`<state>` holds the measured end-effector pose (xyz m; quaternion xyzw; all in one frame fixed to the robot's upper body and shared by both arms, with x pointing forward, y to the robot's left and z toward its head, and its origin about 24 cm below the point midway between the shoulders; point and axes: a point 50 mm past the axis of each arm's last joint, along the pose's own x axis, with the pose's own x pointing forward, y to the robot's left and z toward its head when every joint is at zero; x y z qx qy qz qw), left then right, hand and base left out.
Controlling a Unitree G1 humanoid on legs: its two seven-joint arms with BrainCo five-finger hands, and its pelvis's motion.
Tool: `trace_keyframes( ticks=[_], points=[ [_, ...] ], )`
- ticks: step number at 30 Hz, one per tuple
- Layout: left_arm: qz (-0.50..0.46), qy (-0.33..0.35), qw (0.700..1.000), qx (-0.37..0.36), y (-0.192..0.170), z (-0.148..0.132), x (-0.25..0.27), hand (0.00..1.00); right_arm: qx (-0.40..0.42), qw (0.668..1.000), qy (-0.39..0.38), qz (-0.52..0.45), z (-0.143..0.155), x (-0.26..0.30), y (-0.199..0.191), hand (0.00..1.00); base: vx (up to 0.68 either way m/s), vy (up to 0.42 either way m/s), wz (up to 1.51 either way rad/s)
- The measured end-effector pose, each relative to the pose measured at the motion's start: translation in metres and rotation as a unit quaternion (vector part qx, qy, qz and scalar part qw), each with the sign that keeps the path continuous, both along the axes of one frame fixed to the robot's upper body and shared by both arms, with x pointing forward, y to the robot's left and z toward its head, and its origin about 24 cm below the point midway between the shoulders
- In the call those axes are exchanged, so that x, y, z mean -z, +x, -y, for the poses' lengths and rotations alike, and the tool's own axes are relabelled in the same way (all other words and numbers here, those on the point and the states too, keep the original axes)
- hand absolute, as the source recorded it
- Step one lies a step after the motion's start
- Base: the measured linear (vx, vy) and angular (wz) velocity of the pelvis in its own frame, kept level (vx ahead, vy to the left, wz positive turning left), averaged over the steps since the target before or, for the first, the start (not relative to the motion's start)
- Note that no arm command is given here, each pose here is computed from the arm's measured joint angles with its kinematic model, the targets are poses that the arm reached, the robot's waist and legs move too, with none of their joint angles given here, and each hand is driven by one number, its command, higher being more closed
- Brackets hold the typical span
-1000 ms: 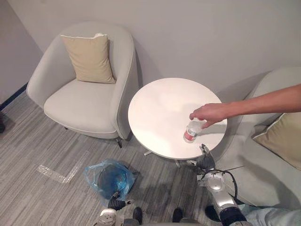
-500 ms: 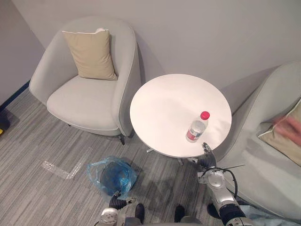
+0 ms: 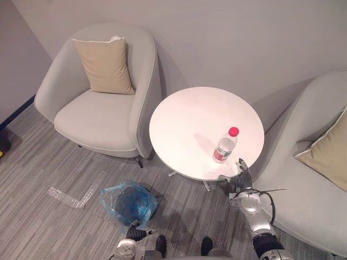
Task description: Gather rubbish on tea table into small bin, then transfer packed bag to large trash can.
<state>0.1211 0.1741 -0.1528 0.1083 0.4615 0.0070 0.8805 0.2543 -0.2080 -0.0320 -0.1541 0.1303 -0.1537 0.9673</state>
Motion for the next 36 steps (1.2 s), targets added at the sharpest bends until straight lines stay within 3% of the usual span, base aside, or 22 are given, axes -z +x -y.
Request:
trace_keyframes(
  ticks=[26,27,36],
  points=[
    [0.043,-0.014,0.999,-0.005,0.015,0.003,-0.009,0.0,0.002,0.995,-0.007,0.1,0.009,-0.067,0.069,0.0,-0.01,0.002,0.02],
    [0.046,-0.014,0.999,-0.006,0.016,0.003,-0.009,0.0,0.001,0.995,-0.003,0.103,0.008,-0.07,0.072,1.0,-0.01,0.013,0.06],
    [0.073,-0.024,0.997,-0.013,0.026,0.004,-0.015,0.0,-0.017,0.992,-0.011,0.122,0.003,-0.094,0.095,1.0,0.0,0.007,0.02]
  ],
)
